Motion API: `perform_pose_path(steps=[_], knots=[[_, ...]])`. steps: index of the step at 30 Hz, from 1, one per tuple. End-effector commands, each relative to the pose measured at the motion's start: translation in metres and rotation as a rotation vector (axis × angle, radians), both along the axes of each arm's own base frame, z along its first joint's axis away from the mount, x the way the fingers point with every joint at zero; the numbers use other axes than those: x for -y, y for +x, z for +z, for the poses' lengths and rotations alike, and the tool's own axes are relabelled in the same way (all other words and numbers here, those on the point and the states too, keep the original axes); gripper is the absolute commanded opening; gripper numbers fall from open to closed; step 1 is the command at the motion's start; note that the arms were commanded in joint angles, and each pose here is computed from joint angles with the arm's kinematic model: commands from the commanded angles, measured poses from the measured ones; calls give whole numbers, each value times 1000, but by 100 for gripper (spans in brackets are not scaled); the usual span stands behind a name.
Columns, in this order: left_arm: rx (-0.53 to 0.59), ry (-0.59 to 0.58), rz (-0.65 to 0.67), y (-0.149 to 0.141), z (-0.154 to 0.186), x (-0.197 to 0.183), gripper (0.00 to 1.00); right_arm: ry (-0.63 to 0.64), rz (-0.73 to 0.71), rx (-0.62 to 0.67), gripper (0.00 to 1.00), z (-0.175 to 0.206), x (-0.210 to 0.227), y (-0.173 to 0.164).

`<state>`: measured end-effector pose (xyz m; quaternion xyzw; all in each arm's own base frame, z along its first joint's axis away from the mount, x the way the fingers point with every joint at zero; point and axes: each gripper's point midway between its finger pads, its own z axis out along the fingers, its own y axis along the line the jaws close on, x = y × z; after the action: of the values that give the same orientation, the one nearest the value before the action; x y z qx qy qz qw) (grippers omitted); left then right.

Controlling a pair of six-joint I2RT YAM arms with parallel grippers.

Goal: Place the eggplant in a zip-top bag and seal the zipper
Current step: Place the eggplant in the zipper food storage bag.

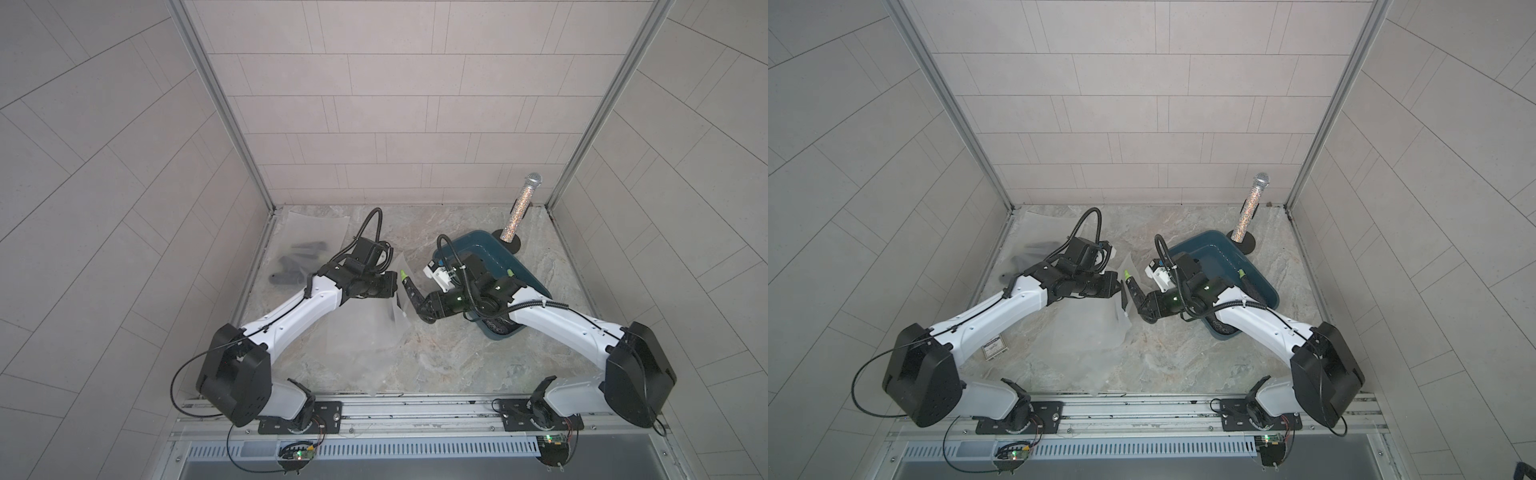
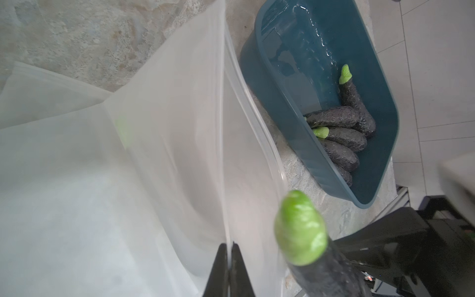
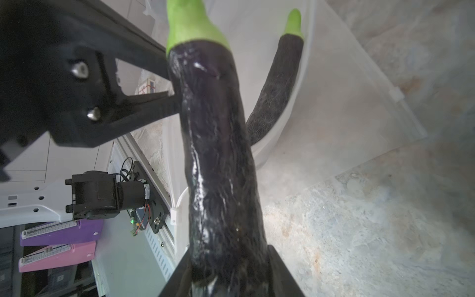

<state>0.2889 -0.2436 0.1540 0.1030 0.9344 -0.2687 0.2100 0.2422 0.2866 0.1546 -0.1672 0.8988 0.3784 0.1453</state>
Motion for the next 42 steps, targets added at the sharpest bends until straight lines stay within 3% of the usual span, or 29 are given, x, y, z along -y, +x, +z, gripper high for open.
perform_pose_path(steps=[1,12,25,31,37,42], knots=[[79,42,-17,1,13,3,0,-54,8,-117,5,-10,3,-12],[113,81,-36,-4,9,7,0,-123,-83,-190,2,-28,22,2],[99,81,-262,-38,0,42,0,-152,-102,-225,5,-32,14,26],[91,21,-291,-43,7,52,0,-140,-108,-219,11,-30,3,34],[92,-117,-265,-40,26,64,0,-107,-147,-187,12,-25,-7,39],[74,-171,-218,-34,34,59,0,-1,-206,-139,26,-8,-14,47]])
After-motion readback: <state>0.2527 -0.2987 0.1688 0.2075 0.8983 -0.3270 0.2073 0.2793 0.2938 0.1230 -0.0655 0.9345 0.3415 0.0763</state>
